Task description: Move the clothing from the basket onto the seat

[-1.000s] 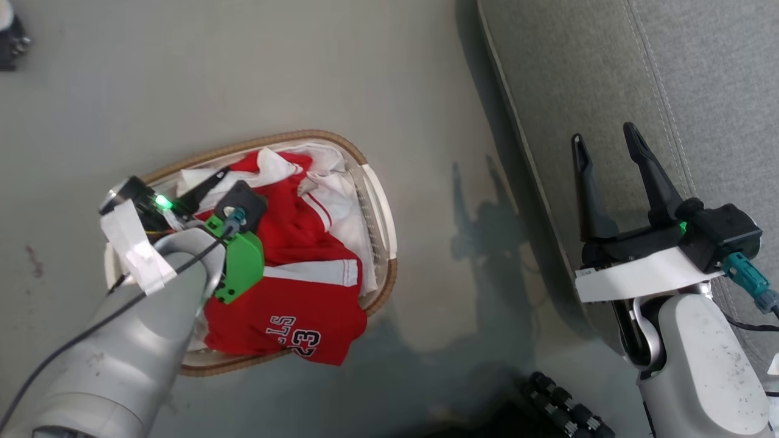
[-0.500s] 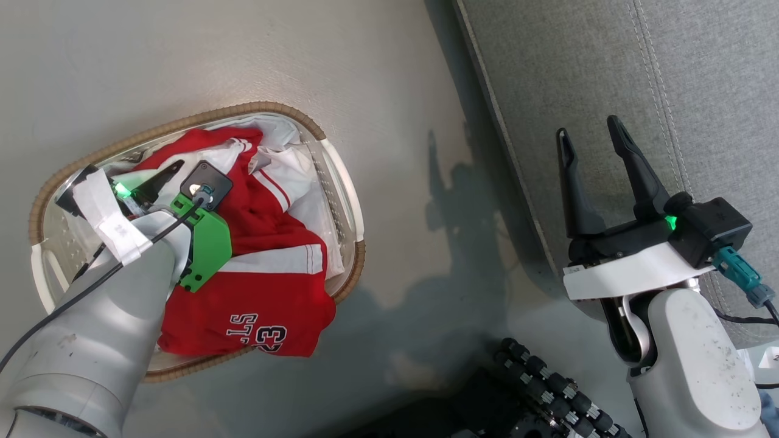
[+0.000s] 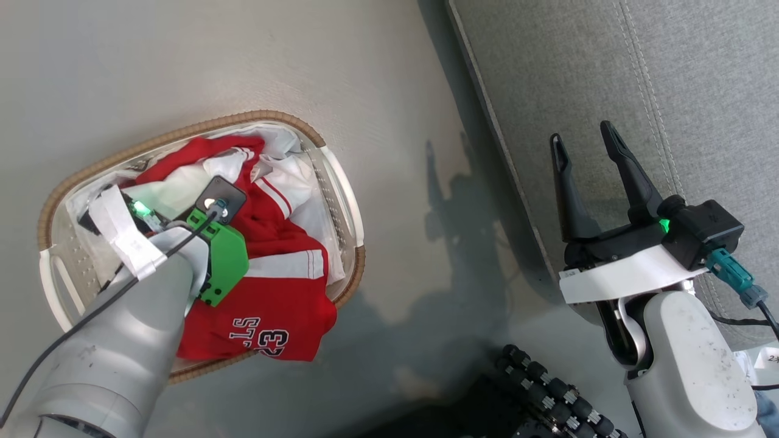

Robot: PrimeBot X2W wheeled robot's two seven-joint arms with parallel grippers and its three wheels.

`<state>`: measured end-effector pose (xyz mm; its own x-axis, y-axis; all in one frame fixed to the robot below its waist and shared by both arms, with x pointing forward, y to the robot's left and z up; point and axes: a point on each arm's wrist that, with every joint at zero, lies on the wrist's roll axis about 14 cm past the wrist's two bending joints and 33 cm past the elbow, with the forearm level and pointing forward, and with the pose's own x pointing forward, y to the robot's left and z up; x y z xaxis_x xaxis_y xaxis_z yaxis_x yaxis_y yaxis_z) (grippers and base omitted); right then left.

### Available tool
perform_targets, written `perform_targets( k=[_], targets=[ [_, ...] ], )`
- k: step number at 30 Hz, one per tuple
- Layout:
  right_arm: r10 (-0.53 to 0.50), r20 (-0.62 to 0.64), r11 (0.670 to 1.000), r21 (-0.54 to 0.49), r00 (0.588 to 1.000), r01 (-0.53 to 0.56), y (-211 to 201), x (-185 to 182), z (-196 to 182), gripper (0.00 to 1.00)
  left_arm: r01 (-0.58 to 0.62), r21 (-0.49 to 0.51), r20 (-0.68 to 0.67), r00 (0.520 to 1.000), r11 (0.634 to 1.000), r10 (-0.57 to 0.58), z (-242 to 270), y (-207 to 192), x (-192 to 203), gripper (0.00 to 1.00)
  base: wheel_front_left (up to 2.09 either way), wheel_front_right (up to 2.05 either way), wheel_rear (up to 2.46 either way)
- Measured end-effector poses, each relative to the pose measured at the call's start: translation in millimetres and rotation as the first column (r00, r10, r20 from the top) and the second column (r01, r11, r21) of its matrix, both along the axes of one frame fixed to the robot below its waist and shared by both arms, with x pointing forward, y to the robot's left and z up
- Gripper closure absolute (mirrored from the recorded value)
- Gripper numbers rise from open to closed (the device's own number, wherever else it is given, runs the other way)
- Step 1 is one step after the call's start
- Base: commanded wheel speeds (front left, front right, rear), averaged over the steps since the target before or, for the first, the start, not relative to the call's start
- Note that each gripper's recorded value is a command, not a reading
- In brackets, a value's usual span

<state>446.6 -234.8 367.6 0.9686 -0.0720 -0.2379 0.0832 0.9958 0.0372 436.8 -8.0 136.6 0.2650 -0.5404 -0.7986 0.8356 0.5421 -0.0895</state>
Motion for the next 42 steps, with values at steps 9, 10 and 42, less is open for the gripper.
perform_targets(
  k=[9,10,42],
  targets=[
    [0.008,0.034,1.0,-0.019,0.999,-0.008,1.4,-2.3,17.0,0.0,-0.06,-0.094,0.016,0.998,0.994,0.062,31.2,-10.9,-13.3,1.0,0.0,0.0,0.0],
    [0.01,0.04,1.0,-0.025,0.999,-0.009,1.3,-2.8,20.2,0.0,-0.073,-0.109,0.019,0.997,0.991,0.076,36.6,-12.4,-14.3,1.0,0.0,0.0,0.0],
    [0.091,0.24,0.994,-0.08,0.967,-0.073,32.4,-85.0,116.9,0.0,0.11,-0.323,0.63,0.766,0.94,0.127,312.7,-0.1,-12.1,1.0,0.0,0.0,0.0]
  ],
)
